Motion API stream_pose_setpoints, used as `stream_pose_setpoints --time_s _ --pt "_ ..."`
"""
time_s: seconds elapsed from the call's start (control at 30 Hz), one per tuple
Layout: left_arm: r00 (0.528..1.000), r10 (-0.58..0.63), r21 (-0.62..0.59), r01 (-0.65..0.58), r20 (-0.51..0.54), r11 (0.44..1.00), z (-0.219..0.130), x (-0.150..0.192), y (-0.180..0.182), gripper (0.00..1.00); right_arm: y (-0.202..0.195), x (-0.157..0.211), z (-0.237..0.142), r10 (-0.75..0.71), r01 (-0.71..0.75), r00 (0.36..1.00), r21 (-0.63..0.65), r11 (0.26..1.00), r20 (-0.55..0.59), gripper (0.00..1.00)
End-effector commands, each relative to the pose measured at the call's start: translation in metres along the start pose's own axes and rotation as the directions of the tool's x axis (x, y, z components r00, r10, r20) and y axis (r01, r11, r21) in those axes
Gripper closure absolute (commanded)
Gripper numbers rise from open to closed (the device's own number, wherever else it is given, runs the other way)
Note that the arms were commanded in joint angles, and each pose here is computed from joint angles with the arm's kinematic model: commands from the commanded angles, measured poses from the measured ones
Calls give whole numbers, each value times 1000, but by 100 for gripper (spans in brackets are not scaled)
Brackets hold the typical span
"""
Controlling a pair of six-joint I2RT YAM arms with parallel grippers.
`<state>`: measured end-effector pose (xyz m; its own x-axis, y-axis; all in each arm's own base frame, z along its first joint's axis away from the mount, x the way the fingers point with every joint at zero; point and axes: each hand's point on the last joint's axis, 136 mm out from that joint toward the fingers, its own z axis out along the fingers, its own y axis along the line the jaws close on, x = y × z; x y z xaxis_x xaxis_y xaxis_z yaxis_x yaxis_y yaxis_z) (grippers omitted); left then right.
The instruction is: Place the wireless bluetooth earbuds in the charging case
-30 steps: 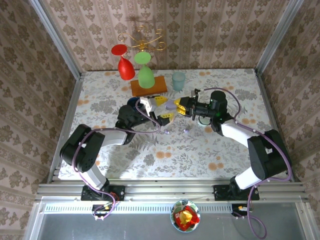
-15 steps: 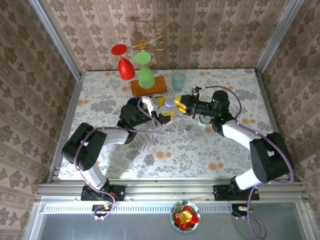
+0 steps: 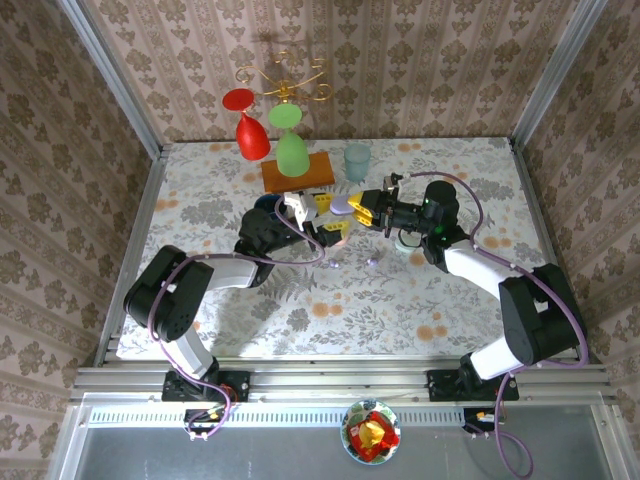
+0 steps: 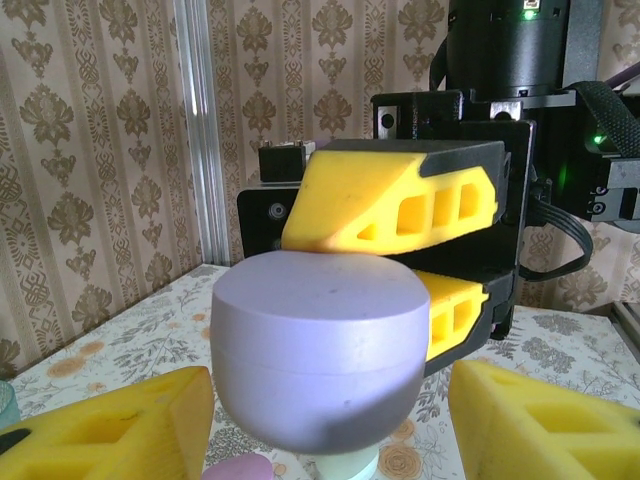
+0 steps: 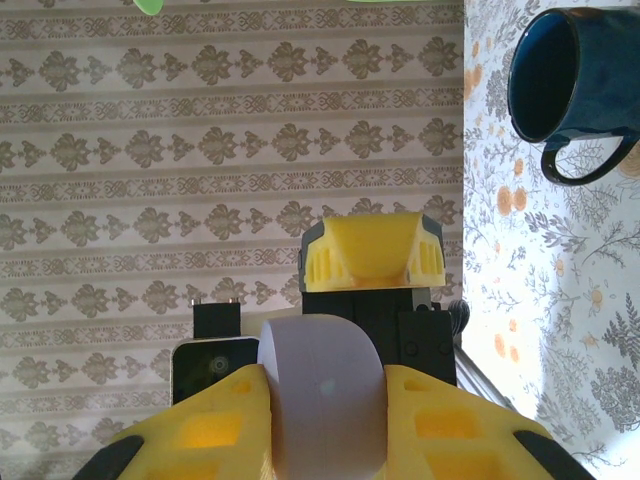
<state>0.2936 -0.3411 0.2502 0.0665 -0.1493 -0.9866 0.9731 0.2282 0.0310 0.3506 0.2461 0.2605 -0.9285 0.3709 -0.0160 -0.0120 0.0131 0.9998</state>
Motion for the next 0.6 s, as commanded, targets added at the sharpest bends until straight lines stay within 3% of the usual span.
stream_pose_setpoints --time_s 0.0,0.13,0.2,0.53,0.57 --pt "996 59 6 -59 60 998 5 -25 -2 37 1 5 3 -12 12 999 -10 1000 -34 99" --pt "996 61 4 -61 60 998 5 -25 -2 39 -1 4 4 -6 6 999 -7 1000 -36 99" --pt "997 57 11 -58 56 998 5 -23 -2 47 2 3 5 -9 8 999 -14 1000 -36 99" --pt "996 65 28 -67 60 997 6 -25 -6 59 -3 5 5 1 0 999 11 1000 -44 99" --pt "996 69 30 -71 61 997 6 -26 -6 64 -3 5 5 2 -1 999 12 1000 -44 99"
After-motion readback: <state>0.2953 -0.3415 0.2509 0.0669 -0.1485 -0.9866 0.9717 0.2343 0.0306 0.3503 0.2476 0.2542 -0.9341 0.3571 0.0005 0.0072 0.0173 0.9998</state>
